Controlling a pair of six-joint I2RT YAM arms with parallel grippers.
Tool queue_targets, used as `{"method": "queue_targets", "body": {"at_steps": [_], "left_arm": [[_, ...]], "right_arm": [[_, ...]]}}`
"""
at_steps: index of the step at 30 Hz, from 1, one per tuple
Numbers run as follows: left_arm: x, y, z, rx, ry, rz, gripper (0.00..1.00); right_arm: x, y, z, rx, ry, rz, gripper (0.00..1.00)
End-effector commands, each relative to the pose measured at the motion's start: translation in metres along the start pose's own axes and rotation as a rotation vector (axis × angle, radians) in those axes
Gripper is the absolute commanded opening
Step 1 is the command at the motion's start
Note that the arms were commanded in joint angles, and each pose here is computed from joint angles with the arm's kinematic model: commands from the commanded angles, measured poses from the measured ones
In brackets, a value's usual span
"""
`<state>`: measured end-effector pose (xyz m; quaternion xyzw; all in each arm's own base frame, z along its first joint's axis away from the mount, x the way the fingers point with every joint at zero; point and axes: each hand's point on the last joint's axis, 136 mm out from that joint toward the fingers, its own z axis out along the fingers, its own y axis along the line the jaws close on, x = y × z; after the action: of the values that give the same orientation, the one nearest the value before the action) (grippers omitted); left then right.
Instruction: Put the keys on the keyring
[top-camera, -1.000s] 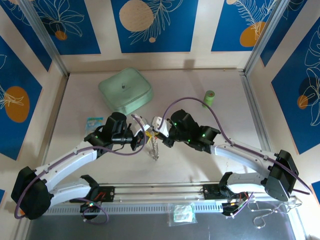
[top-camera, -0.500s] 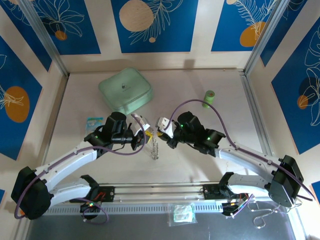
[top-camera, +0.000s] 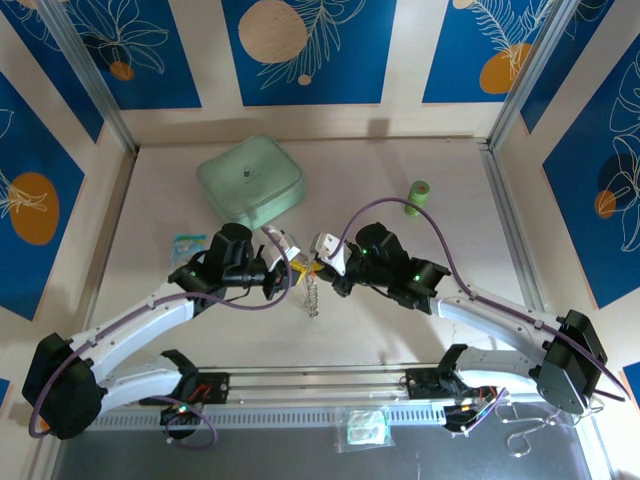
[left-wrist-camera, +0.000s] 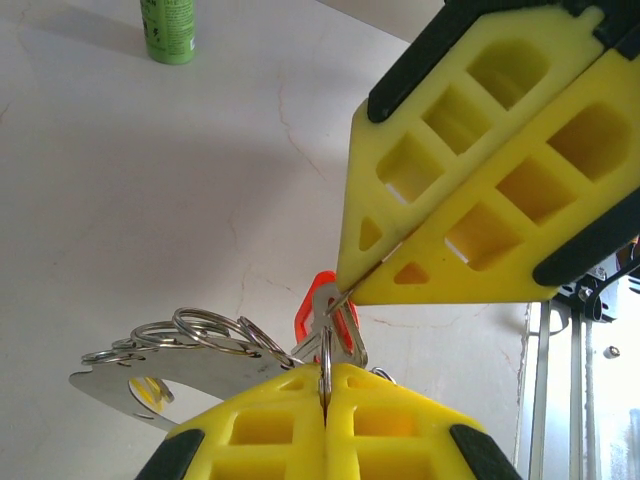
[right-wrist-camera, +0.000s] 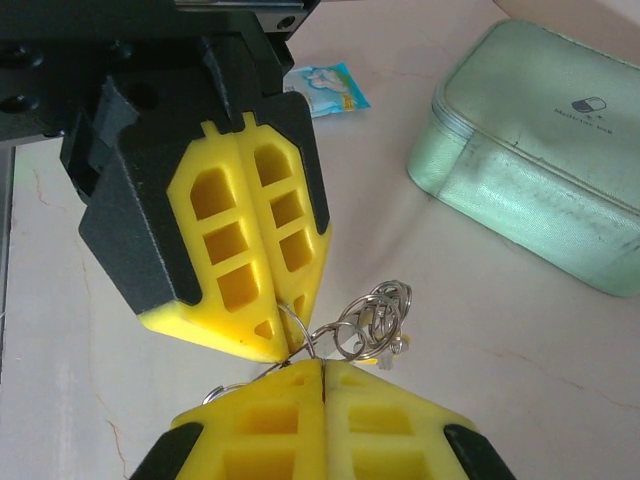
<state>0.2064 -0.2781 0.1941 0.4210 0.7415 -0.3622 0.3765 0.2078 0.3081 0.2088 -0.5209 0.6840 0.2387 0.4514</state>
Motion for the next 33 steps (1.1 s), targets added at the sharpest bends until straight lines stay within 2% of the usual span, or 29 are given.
{"method": "queue_targets", "body": {"at_steps": [1, 14, 19, 33], "left_arm": [[-0.011, -0.007, 0.001, 0.04, -0.041, 0.012, 0.0], [-0.012, -0.009, 0.0, 0.05, -0.046, 0.015, 0.0], [-0.011, -0.009, 0.001, 0.05, -0.045, 0.013, 0.0], [-0.012, -0.008, 0.001, 0.048, -0.048, 0.014, 0.0]], "right_arm": [[-0.003, 0.007, 0.0, -0.028, -0.023, -0.002, 0.0], [-0.002, 0.009, 0.0, -0.031, -0.019, -0.005, 0.0], [-0.003, 0.001, -0.001, 0.02, -0.023, -0.01, 0.0], [-0.004, -0.003, -0.002, 0.05, -0.028, -0.008, 0.0]]}}
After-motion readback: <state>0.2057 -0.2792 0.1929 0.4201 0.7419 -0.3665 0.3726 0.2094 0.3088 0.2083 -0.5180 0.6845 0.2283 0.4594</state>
